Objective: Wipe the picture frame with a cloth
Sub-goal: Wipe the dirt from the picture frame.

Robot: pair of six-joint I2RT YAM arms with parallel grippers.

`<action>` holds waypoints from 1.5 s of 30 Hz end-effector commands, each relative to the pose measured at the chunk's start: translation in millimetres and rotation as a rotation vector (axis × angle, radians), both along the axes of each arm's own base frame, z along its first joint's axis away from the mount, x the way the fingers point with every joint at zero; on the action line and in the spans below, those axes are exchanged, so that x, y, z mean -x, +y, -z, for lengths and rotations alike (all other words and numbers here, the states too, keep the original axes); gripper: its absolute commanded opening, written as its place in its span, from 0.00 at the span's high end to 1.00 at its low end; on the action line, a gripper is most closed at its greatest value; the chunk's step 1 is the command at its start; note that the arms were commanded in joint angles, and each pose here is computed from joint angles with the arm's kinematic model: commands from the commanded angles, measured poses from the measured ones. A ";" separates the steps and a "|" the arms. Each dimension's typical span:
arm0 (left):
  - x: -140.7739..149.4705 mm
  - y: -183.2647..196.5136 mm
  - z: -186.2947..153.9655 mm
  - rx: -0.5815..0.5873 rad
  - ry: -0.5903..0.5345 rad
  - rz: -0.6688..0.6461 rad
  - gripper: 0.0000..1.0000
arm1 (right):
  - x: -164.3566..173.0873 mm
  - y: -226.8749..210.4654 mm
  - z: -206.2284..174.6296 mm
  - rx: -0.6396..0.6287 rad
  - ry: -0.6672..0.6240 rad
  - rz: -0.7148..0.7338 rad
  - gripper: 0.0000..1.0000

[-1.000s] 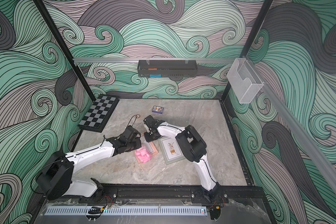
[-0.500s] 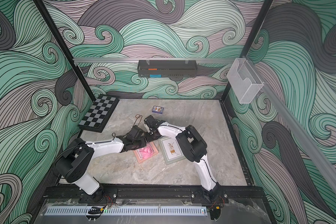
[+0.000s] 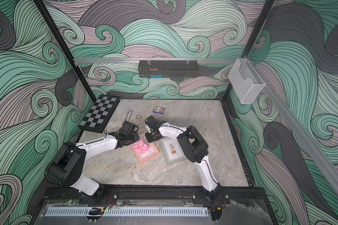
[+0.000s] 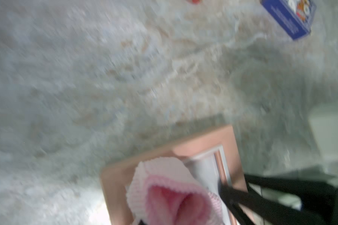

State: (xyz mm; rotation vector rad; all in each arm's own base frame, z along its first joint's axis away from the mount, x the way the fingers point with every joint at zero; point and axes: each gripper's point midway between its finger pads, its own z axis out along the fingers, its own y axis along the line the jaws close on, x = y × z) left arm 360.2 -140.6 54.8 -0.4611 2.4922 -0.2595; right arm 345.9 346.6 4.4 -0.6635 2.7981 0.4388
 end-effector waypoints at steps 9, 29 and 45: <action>111.4 -32.2 18.0 -0.020 0.078 0.171 1.00 | 85.1 -75.4 97.1 0.333 0.336 -0.007 1.00; 9.4 74.1 -11.9 -0.115 -0.051 -0.184 1.00 | 90.5 -68.6 94.5 0.313 0.345 -0.023 1.00; 149.4 -5.0 38.1 0.066 0.205 0.050 1.00 | 87.6 -74.0 99.7 0.315 0.365 0.005 1.00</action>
